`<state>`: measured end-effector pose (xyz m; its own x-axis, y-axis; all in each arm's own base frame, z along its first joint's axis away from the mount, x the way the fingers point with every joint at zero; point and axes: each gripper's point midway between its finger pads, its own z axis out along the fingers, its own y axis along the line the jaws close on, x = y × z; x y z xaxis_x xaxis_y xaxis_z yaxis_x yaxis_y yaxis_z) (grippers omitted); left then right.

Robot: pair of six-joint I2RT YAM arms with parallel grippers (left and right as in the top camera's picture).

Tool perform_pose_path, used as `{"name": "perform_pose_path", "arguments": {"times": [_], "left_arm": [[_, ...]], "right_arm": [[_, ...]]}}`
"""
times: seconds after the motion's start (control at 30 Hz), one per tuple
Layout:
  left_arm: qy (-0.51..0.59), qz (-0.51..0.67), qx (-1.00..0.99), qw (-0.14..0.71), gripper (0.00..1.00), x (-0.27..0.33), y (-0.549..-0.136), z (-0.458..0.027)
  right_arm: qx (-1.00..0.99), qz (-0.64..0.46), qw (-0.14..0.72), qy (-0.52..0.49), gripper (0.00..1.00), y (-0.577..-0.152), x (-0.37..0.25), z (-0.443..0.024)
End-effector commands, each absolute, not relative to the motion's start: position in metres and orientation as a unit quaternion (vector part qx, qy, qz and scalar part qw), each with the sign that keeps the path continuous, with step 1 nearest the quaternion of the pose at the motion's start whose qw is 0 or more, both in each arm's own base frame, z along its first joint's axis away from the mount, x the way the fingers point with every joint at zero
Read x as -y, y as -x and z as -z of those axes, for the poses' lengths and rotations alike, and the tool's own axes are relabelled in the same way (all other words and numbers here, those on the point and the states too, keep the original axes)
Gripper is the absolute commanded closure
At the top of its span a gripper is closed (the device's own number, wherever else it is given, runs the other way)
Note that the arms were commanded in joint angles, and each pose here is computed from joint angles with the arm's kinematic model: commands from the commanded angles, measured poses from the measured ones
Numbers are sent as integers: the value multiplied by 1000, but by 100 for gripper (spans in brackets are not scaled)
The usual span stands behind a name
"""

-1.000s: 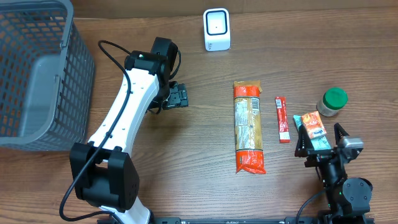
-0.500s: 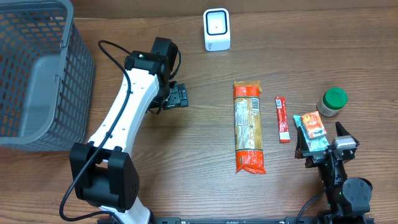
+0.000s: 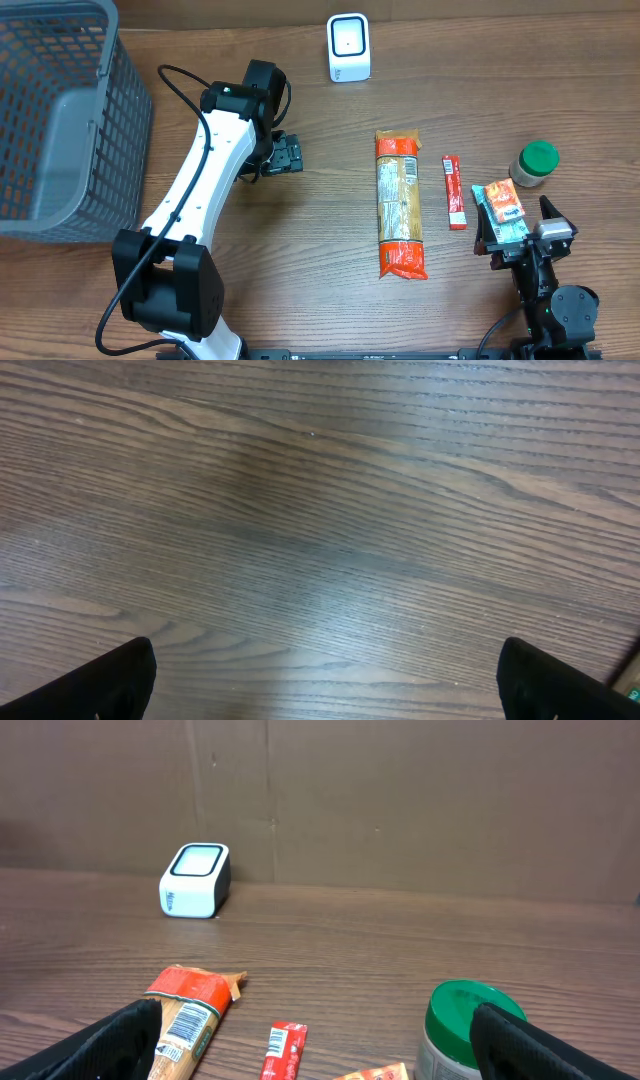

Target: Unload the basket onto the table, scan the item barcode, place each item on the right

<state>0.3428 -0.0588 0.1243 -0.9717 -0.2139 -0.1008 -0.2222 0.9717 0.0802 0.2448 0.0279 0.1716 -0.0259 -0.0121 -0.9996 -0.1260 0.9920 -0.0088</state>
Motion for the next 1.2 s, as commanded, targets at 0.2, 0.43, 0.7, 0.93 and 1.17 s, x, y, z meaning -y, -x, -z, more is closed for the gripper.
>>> {"name": "perform_pose_path", "arguments": {"times": [0.2, 0.43, 0.7, 0.93, 1.17], "left_arm": [[107, -41, -992, 52, 0, 58, -342, -130], [107, -41, -992, 52, 0, 58, -342, -130], [107, -40, -992, 55, 0, 58, -342, -131], [109, -25, -989, 99, 0, 57, -339, -162], [114, 16, -970, 216, 0, 52, -318, -240]], "right_arm": [[-713, -38, 698, 50, 0, -245, -28, -170], [-713, -38, 698, 50, 0, -245, -28, -170], [-713, -38, 698, 50, 0, -245, -28, -170], [-713, -38, 698, 50, 0, -245, -28, -170], [-713, -38, 698, 50, 0, -245, -28, -170]]}}
